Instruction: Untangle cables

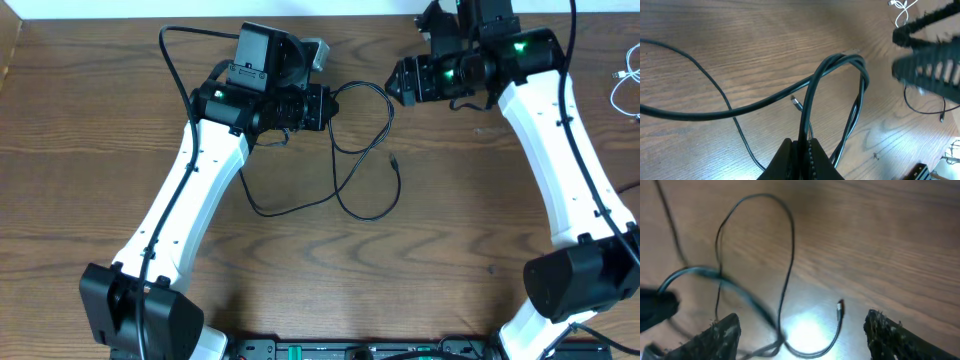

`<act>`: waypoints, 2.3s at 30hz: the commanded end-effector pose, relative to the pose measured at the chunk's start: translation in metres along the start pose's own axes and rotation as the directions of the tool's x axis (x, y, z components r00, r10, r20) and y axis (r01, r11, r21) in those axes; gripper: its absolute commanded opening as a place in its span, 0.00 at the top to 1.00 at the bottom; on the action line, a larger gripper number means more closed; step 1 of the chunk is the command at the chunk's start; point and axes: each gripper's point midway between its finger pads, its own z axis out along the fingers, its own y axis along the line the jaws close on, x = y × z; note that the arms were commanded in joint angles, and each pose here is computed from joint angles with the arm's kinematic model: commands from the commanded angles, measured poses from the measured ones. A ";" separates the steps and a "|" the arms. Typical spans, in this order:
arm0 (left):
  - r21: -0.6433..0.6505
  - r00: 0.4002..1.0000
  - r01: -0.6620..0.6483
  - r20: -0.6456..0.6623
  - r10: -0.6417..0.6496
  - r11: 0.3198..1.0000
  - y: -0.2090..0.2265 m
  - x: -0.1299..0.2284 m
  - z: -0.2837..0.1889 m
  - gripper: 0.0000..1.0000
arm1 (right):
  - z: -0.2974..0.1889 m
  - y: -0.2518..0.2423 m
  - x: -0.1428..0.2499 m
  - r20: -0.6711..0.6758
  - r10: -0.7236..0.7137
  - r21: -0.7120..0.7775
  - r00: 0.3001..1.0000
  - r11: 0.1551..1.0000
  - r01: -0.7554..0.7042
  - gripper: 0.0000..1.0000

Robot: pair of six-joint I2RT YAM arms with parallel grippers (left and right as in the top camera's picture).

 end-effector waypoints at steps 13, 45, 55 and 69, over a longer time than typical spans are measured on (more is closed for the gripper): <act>0.142 0.998 0.055 0.000 -0.055 0.988 -0.025 -0.005 -0.002 0.93 | 0.054 -0.037 0.026 -0.118 0.118 0.212 0.986 0.973 -0.091 0.25; -0.008 0.987 0.135 0.085 -0.134 0.991 0.034 -0.019 -0.004 0.83 | 0.046 -0.135 0.039 -0.143 0.321 0.217 0.936 0.933 -0.287 0.28; -0.118 0.969 0.243 -0.002 -0.245 0.963 0.062 0.004 0.086 0.64 | 0.047 -0.135 0.039 -0.145 0.321 0.217 0.936 0.933 -0.287 0.26; -0.284 0.982 0.179 -0.004 -0.187 0.942 0.100 0.032 0.182 0.56 | 0.045 -0.139 0.041 -0.147 0.324 0.242 0.934 0.928 -0.284 0.24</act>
